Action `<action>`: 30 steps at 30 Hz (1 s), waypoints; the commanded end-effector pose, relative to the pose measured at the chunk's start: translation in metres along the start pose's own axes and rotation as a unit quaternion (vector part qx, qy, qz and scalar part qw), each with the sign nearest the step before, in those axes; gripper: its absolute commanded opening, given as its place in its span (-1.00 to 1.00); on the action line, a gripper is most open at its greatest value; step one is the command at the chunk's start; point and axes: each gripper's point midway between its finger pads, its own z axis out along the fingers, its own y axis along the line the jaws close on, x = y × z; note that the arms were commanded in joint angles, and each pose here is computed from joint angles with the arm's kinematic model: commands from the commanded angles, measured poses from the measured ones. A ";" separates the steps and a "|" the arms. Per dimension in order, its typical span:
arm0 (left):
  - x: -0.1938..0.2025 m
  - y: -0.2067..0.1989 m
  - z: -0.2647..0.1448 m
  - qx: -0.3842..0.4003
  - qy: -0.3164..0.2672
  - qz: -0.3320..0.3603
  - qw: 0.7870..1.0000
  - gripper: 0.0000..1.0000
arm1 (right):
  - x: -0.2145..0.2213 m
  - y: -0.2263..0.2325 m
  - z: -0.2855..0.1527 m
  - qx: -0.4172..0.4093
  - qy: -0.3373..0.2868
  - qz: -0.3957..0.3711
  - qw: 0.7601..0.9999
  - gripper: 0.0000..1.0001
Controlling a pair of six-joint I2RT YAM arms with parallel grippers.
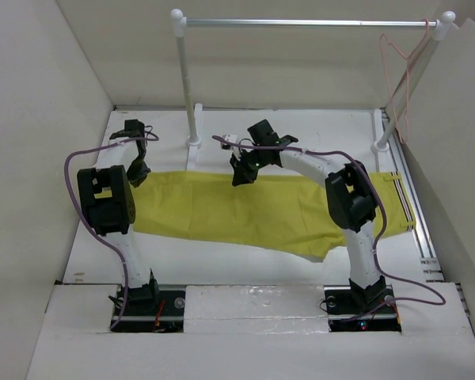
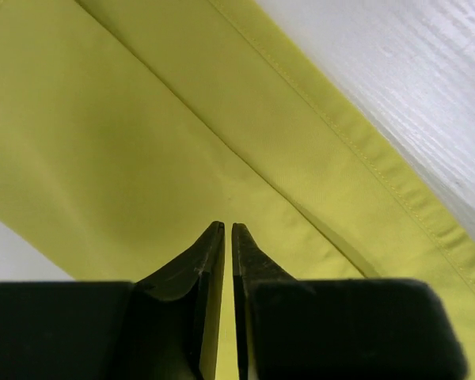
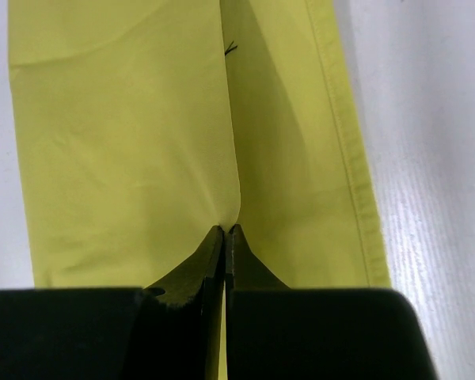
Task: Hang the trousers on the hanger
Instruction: Fold the trousers at the center of the board.
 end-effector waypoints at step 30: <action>0.000 -0.037 0.016 0.056 0.030 -0.055 0.996 -0.45 | -0.006 0.000 0.001 -0.009 -0.027 -0.015 0.999 -1.00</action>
